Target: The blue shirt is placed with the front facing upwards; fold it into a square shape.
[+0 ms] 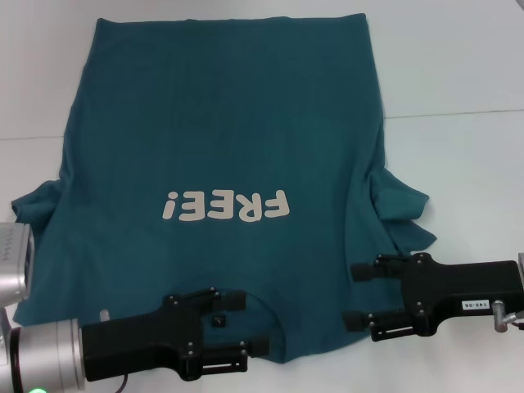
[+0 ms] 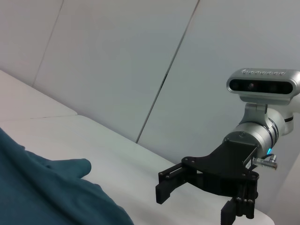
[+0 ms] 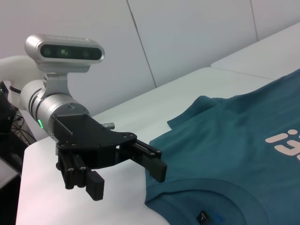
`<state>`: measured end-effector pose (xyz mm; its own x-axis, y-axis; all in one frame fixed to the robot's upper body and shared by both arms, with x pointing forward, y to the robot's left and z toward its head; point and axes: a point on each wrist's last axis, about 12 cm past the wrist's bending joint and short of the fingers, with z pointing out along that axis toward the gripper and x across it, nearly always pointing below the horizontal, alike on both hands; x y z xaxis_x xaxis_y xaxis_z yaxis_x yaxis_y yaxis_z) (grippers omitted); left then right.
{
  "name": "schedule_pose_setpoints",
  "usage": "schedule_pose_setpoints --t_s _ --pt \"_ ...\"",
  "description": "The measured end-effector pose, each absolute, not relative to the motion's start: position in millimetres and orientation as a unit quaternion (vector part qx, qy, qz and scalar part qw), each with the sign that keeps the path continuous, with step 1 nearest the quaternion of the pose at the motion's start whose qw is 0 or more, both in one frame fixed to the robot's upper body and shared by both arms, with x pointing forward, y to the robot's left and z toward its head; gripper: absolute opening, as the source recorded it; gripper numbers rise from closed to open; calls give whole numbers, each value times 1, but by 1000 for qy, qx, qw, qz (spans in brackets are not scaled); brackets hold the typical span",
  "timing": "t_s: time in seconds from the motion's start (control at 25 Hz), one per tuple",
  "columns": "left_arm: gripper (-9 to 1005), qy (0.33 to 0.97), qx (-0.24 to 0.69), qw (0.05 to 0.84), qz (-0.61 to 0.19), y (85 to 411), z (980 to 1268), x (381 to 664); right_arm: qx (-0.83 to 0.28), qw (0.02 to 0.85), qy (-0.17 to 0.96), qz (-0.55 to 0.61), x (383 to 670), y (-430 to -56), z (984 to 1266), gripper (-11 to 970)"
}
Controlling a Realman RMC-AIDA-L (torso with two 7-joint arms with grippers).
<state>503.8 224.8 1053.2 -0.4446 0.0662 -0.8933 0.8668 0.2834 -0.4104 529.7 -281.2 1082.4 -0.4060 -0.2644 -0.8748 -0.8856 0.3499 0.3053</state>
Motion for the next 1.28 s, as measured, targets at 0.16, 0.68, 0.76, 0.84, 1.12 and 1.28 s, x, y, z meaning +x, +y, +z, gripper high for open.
schedule_pose_setpoints --t_s 0.16,0.68,0.76,0.84,1.12,1.28 --pt "855 691 337 405 -494 225 1053 504 -394 377 730 413 530 -281 1082 937" --pt "844 694 336 403 -493 226 1052 502 -393 377 730 414 529 -280 1082 933" --pt "842 694 335 403 -493 227 1051 502 -392 376 730 414 529 -279 1081 932" --pt "840 695 332 405 -493 227 1051 502 -392 377 730 415 529 -279 1081 932" --pt "834 708 293 436 -472 234 1051 510 -383 380 732 416 526 -277 1076 930" --pt "830 732 262 448 -441 237 1046 520 -375 382 736 415 524 -276 1072 928"
